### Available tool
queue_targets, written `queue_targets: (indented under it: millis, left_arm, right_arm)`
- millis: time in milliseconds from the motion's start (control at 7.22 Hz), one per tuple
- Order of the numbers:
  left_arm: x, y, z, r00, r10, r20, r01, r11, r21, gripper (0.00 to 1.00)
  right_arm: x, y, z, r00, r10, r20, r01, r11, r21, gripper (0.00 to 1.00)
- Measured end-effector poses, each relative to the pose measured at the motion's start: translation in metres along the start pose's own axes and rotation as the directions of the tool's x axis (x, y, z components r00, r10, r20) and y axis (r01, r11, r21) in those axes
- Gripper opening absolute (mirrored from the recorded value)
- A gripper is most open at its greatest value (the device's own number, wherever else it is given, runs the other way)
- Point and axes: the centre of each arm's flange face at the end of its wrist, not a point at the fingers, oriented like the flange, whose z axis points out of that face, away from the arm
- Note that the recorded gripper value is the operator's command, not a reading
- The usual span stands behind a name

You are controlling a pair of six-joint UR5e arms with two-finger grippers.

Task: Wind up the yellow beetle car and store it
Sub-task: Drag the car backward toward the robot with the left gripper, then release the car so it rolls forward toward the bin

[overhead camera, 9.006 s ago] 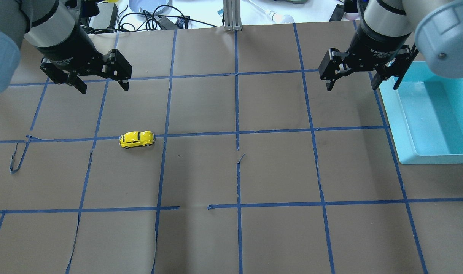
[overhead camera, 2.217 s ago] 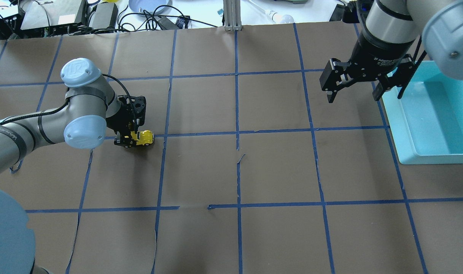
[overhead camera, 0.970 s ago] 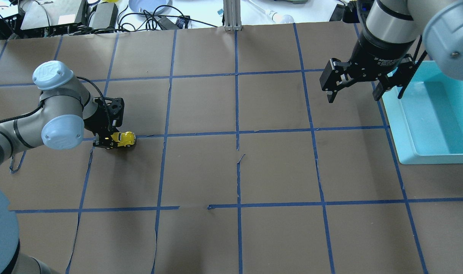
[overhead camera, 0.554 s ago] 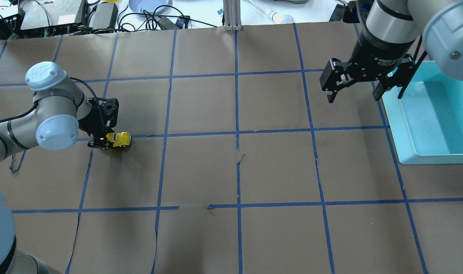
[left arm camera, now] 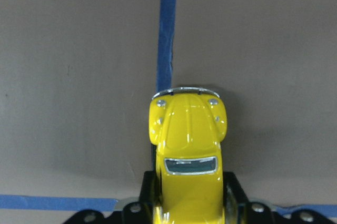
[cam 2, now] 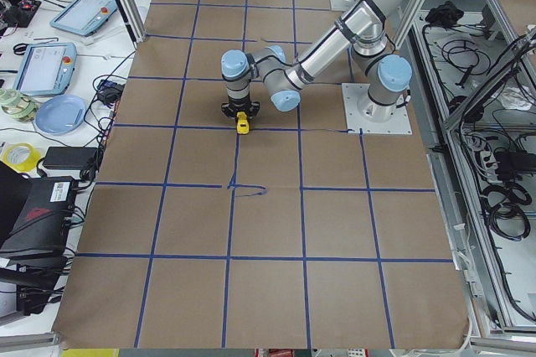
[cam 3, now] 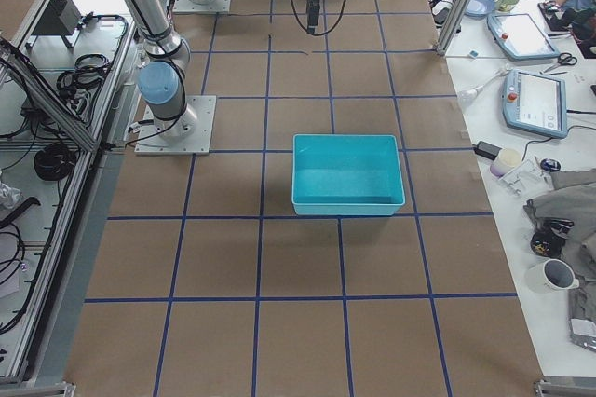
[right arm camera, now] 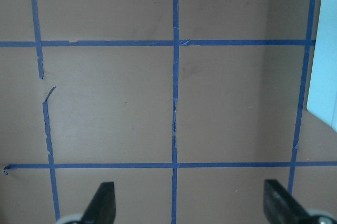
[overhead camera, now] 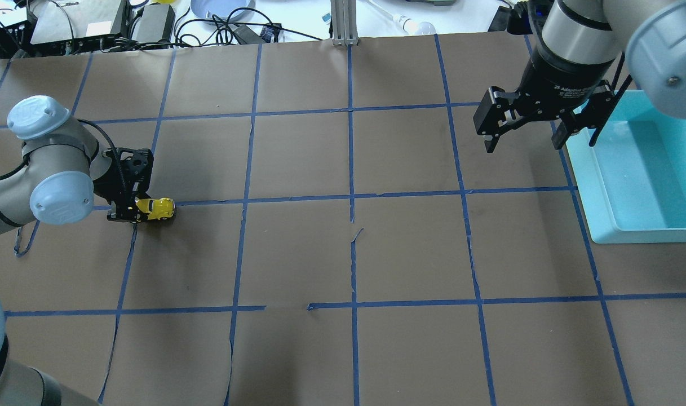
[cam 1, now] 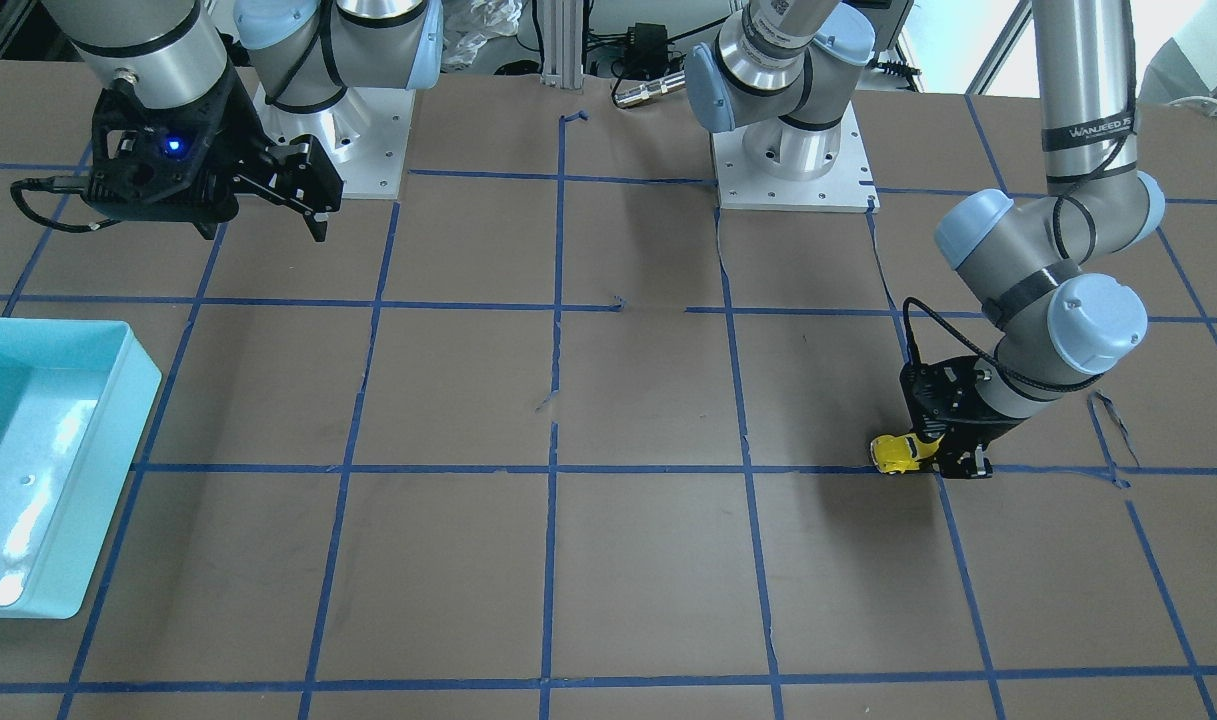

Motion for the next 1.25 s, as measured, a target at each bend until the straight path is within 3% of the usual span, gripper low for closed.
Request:
queue_targets:
  millis: [139,277,554,1247]
  left_arm:
    - [0.0004,0.0042,-0.0001,1.000,-0.005,0.001,0.005,1.000,0.001,0.28]
    - [0.0008,0.0084,-0.0001,1.000,-0.013,0.001,0.013,1.000,0.002,0.68]
    - [0.0009,0.0111,0.0004,1.000,-0.026,0.002,0.026,1.000,0.004,0.98]
    - [-0.0029,0.0116,-0.0050,0.999,-0.037,0.018,0.037,0.999,0.004,1.00]
  right_arm:
    - [0.0000,0.0000,0.0000,1.000,-0.001,0.000,0.001,1.000,0.000,1.00]
    - [0.0001,0.0000,0.0000,1.000,-0.001,-0.001,0.001,1.000,0.000,1.00]
    - [0.0001,0.0000,0.0000,1.000,0.000,-0.001,0.000,1.000,0.000,1.00]
    - [0.0002,-0.0001,-0.0001,1.000,-0.001,-0.001,0.001,1.000,0.001,1.00]
